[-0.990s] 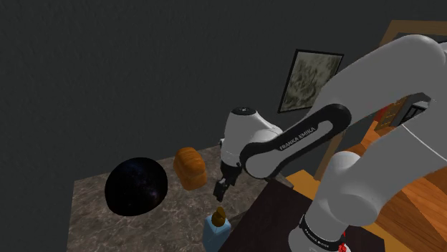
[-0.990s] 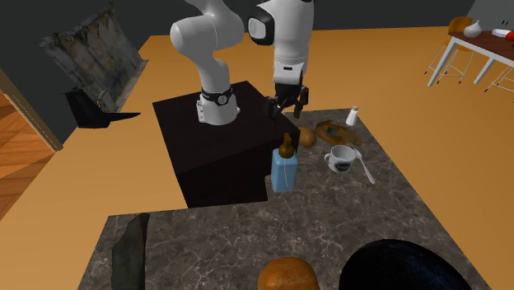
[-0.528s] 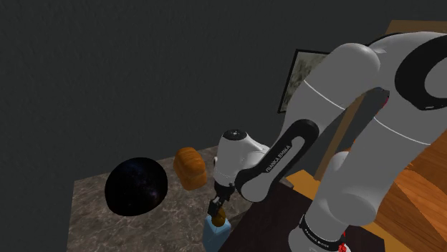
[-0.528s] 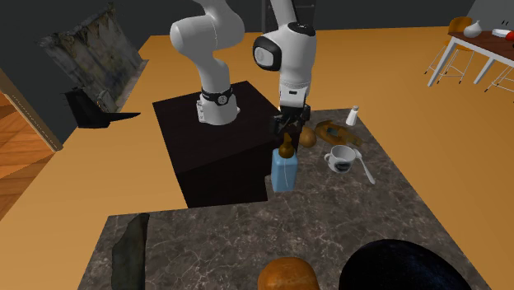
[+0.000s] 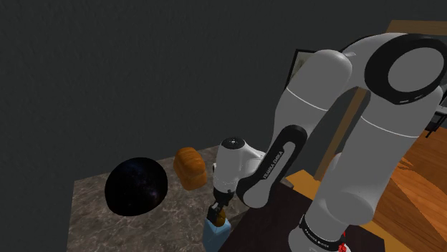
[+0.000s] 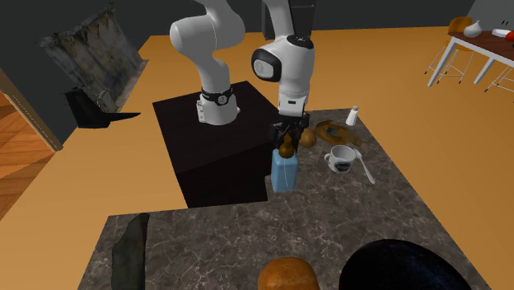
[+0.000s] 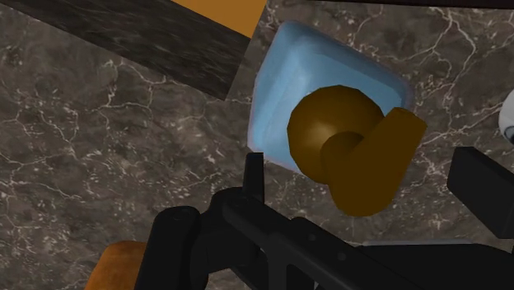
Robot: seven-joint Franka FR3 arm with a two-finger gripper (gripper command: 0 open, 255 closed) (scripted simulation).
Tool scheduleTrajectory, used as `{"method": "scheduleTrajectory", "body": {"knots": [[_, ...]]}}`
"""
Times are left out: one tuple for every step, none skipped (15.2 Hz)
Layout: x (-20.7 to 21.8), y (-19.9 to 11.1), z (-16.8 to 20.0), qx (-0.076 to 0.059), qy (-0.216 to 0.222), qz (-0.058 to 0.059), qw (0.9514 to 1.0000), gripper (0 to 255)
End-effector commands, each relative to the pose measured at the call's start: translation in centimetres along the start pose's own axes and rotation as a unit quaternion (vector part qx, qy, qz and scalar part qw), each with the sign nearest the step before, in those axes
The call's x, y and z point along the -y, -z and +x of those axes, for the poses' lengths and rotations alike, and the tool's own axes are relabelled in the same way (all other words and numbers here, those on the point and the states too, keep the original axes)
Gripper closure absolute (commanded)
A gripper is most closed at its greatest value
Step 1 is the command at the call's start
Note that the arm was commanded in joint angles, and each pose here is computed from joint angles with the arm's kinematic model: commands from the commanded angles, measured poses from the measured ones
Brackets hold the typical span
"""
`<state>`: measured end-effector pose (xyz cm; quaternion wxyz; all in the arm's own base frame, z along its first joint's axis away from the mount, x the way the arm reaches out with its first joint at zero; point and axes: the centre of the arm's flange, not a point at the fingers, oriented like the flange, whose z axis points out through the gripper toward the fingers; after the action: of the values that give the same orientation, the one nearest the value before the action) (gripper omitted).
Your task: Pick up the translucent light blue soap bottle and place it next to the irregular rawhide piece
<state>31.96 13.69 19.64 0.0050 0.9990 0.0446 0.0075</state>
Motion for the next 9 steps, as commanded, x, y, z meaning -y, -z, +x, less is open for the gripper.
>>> {"method": "scheduleTrajectory", "body": {"knots": [[-0.01,-0.05,0.02,0.000,0.000,0.000,1.0000,0],[-0.01,-0.05,0.02,0.000,0.000,0.000,1.0000,0],[-0.01,-0.05,0.02,0.000,0.000,0.000,1.0000,0],[-0.01,-0.04,0.01,0.000,0.000,0.000,1.0000,0],[-0.01,-0.04,0.01,0.000,0.000,0.000,1.0000,0],[-0.01,-0.04,0.01,0.000,0.000,0.000,1.0000,255],[-0.01,-0.04,0.01,0.000,0.000,0.000,1.0000,255],[-0.01,-0.04,0.01,0.000,0.000,0.000,1.0000,255],[-0.01,-0.04,0.01,0.000,0.000,0.000,1.0000,255]]}}
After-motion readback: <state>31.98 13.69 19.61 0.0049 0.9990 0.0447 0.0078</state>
